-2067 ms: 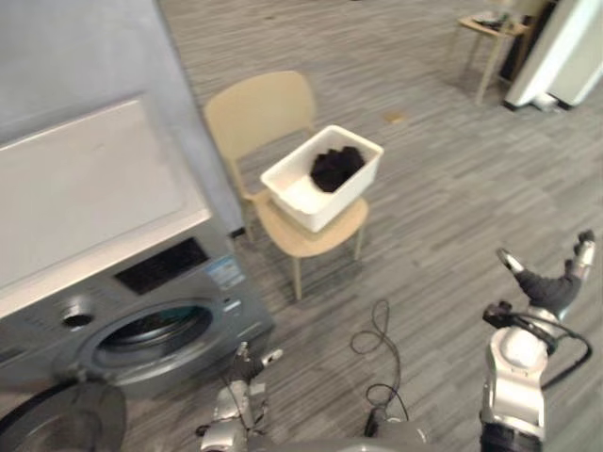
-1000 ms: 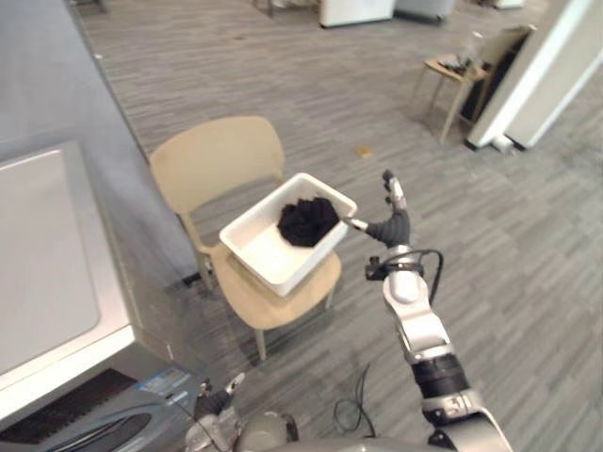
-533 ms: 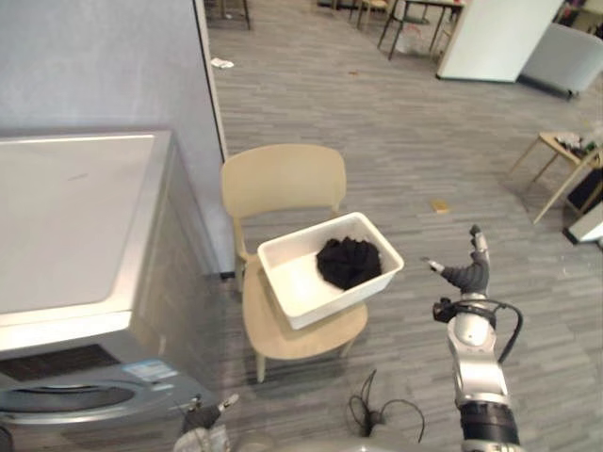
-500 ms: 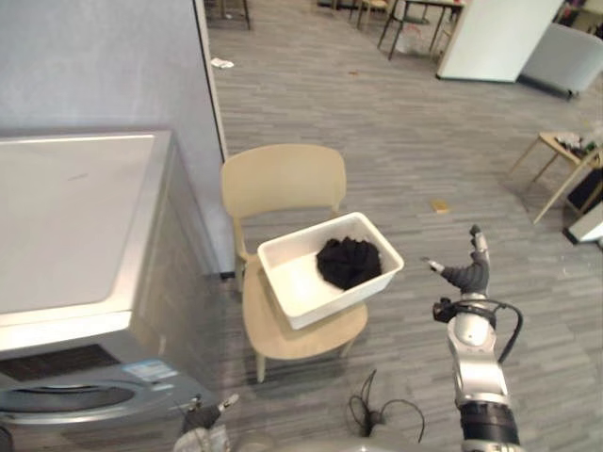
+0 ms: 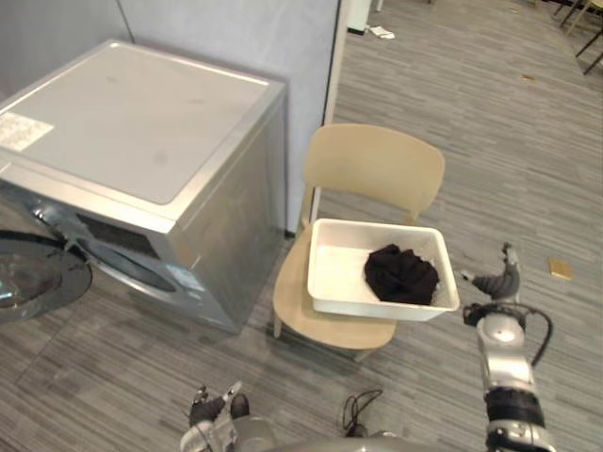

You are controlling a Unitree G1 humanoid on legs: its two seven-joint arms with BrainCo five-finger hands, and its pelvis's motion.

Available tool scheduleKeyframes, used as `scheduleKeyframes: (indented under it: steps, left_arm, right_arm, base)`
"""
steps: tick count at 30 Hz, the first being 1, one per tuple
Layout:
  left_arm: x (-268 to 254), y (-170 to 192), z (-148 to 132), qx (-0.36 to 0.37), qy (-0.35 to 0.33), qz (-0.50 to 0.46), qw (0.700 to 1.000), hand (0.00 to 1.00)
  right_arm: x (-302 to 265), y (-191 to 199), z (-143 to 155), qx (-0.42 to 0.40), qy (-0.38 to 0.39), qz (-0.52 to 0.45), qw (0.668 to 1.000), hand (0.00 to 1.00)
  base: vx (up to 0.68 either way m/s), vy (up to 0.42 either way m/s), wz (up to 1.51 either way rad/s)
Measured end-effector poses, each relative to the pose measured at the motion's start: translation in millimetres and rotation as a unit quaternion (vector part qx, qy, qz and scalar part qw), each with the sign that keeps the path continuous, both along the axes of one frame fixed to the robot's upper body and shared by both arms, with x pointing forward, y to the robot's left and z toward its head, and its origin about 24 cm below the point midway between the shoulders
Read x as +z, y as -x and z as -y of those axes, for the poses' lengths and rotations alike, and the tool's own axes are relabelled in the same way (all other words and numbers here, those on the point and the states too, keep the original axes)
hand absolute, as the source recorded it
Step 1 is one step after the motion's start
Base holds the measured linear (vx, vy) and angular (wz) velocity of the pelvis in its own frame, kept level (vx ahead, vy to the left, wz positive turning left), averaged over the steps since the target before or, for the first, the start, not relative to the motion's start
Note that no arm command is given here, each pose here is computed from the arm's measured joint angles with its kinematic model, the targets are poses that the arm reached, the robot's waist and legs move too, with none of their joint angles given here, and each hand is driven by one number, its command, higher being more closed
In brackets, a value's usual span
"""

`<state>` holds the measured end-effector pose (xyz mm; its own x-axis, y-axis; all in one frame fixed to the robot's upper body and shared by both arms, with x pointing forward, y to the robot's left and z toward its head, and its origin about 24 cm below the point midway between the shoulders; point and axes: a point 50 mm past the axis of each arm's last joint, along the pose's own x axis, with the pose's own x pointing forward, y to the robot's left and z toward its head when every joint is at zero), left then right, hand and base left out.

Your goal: Pick up the laundry basket with both hands and put the clothes into the washing machine.

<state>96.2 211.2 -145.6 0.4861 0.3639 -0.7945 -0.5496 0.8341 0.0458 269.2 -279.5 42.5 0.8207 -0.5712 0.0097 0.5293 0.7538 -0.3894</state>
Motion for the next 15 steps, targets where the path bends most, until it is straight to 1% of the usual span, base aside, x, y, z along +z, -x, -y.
scheduleKeyframes:
  steps: [4, 7, 9, 10, 12, 13, 14, 15]
  left_arm:
    - [4, -12, 2, -0.029, 0.001, 0.022, 0.999, 0.00]
    - [10, -29, 2, -0.041, 0.001, 0.051, 0.998, 0.00]
    - [16, -37, 0, -0.043, -0.003, 0.070, 0.997, 0.00]
    - [17, -39, 0, -0.044, -0.004, 0.075, 0.996, 0.00]
    - [26, -58, 1, -0.051, -0.010, 0.108, 0.993, 0.00]
    - [29, -63, 2, -0.055, -0.011, 0.118, 0.991, 0.00]
    - [36, -76, 4, -0.063, -0.010, 0.143, 0.988, 0.00]
    - [43, -87, 5, -0.063, -0.008, 0.166, 0.984, 0.00]
  right_arm:
    - [18, -21, 3, 0.014, 0.013, 0.017, 1.000, 0.00]
    - [37, -46, 15, 0.038, 0.050, -0.006, 0.998, 0.00]
    - [60, -71, 24, 0.060, 0.081, -0.026, 0.995, 0.00]
    - [67, -76, 28, 0.059, 0.089, -0.031, 0.994, 0.00]
    - [102, -92, 51, 0.043, 0.111, -0.051, 0.992, 0.00]
    - [110, -93, 57, 0.036, 0.112, -0.052, 0.992, 0.00]
    - [126, -93, 70, 0.022, 0.111, -0.051, 0.992, 0.00]
    - [137, -92, 76, 0.013, 0.107, -0.044, 0.993, 0.00]
  base:
    - [-0.03, 0.114, -0.03]
    - [-0.11, 0.090, -0.08]
    - [-0.11, 0.063, -0.14]
    - [-0.11, 0.046, -0.05]
    - [-0.13, 0.040, -0.03]
    - [-0.14, 0.042, -0.02]
    - [-0.12, 0.033, 0.04]
    - [-0.14, 0.040, 0.11]
